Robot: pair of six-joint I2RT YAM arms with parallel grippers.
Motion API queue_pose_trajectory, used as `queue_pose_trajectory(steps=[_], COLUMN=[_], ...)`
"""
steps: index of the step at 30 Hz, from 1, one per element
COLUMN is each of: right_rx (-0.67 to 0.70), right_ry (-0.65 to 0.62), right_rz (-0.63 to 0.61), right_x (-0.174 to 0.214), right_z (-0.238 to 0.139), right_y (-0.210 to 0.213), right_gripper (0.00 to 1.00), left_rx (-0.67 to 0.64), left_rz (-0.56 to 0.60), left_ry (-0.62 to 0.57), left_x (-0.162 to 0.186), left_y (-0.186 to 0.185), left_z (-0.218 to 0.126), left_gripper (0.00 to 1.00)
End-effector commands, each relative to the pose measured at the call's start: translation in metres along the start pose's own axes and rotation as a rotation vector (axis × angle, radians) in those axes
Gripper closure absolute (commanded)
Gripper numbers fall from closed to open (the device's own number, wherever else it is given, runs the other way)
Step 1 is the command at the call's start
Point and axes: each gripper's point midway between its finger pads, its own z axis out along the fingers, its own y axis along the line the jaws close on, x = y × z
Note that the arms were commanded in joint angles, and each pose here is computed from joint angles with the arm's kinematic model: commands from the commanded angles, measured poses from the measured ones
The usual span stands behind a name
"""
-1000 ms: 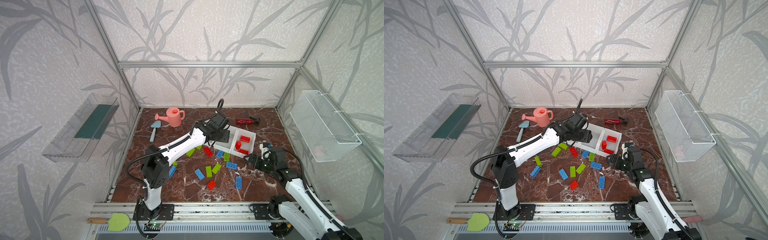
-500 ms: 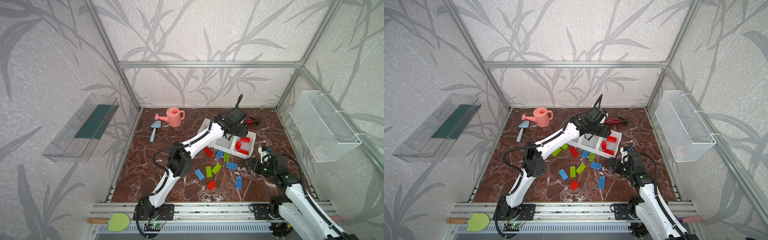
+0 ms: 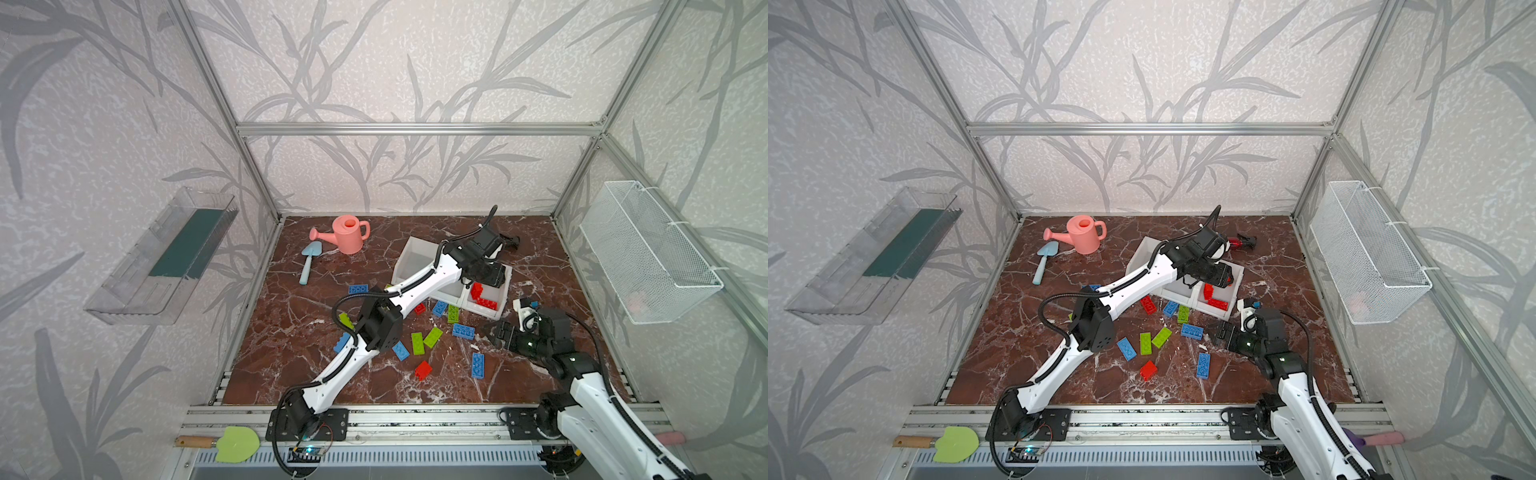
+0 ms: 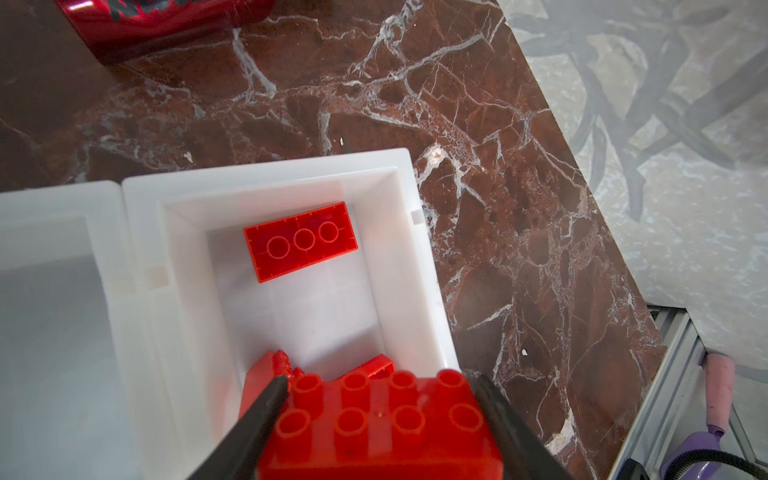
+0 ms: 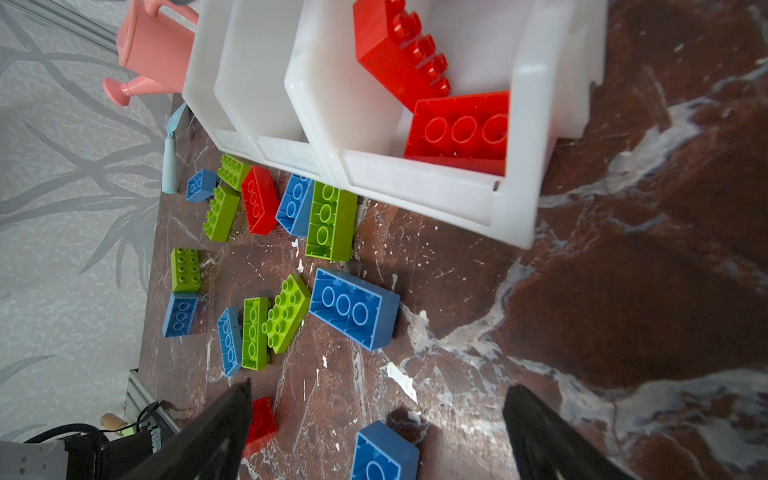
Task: Sort the legos into containers by color
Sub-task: 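Carry the red brick over the bin's red-brick compartment with the left gripper, then open the left gripper over the compartment while the right reaches toward a red brick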
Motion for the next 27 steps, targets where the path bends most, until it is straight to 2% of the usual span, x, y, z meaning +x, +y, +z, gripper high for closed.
queue_pose_trajectory(steps=[1, 7, 12, 17, 23, 27], right_rx=[-0.044, -0.074, -0.063, -0.044, -0.009, 0.092], right_ry=[0.002, 0.032, 0.057, 0.08, 0.116, 0.14], right_rz=[-0.008, -0.038, -0.074, -0.144, -0.243, -0.314], right_x=[0.001, 0.009, 0.018, 0.028, 0.039, 0.042], right_z=[0.0, 0.005, 0.008, 0.01, 0.015, 0.016], right_y=[0.007, 0.014, 0.018, 0.026, 0.037, 0.039], right_gripper=[0.06, 0.06, 0.06, 0.07, 0.08, 0.1], left_rx=[0.035, 0.029, 0.033, 0.006, -0.041, -0.088], left_rz=[0.02, 0.026, 0.026, 0.035, 0.078, 0.069], left_ry=[-0.045, -0.059, -0.08, -0.109, -0.19, -0.24], left_x=[-0.014, -0.019, -0.025, -0.034, -0.053, -0.06], left_y=[-0.011, -0.011, -0.014, -0.016, -0.021, -0.012], left_z=[-0.006, -0.006, -0.012, -0.032, -0.087, -0.123], left_gripper=[0.47, 0.23, 0.11, 0.09, 0.09, 0.09])
